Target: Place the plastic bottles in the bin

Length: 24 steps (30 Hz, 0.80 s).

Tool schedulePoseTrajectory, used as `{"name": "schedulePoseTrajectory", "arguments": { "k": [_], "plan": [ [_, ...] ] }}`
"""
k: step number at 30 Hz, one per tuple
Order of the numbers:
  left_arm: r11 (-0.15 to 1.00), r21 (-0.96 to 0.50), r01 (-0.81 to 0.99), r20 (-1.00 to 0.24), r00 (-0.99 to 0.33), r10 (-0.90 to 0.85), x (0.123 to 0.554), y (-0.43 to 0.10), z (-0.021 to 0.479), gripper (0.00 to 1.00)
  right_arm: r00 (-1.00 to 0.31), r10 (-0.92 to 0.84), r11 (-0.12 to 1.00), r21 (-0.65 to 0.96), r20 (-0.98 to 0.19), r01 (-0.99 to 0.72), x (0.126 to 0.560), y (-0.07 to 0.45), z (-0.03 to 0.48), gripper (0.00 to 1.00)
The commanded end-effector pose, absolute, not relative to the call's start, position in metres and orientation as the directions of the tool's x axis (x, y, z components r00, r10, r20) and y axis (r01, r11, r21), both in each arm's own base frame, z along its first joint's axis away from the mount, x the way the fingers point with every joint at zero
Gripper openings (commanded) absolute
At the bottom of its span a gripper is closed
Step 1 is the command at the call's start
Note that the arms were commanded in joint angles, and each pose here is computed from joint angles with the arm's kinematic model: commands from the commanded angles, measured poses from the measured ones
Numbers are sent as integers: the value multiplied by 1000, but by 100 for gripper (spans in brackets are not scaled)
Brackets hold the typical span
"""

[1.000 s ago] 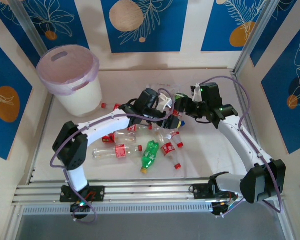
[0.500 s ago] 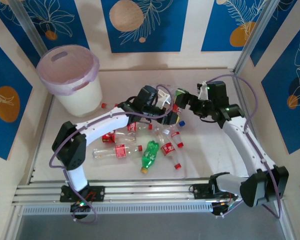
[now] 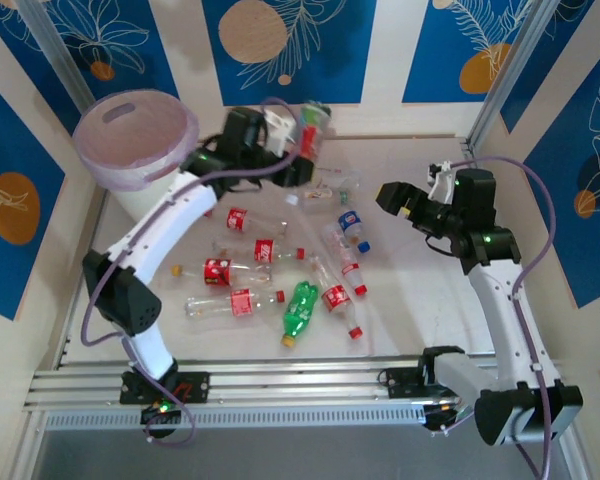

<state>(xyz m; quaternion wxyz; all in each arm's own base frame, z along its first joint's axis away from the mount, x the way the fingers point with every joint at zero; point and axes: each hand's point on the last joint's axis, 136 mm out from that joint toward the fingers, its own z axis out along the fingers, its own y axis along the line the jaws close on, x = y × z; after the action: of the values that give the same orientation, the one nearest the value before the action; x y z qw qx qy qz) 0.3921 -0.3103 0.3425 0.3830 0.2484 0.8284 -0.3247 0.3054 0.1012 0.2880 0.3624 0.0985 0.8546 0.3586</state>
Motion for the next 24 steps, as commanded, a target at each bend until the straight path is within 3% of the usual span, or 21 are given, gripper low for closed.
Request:
{"name": "schedulePoseTrajectory", "arguments": {
  "k": [1, 7, 11, 20, 24],
  "plan": [
    [743, -223, 631, -857, -490, 159, 388, -248, 407, 20, -765, 398, 745, 665, -506, -51, 302, 102, 261, 98],
    [890, -174, 421, -908, -418, 20, 426, -144, 455, 18, -810, 318, 782, 619, -494, -71, 305, 116, 243, 98],
    [973, -125, 191, -934, -354, -51, 455, -67, 465, 0, -827, 262, 806, 584, -497, -96, 305, 125, 235, 98],
    [988, -94, -120, -909, -395, -135, 512, 42, 417, 0, -829, 223, 836, 538, -513, -108, 300, 124, 230, 98],
    [985, -30, -168, -875, -472, -107, 530, 67, 383, 0, -834, 219, 845, 525, -507, -97, 298, 121, 224, 98]
  ]
}}
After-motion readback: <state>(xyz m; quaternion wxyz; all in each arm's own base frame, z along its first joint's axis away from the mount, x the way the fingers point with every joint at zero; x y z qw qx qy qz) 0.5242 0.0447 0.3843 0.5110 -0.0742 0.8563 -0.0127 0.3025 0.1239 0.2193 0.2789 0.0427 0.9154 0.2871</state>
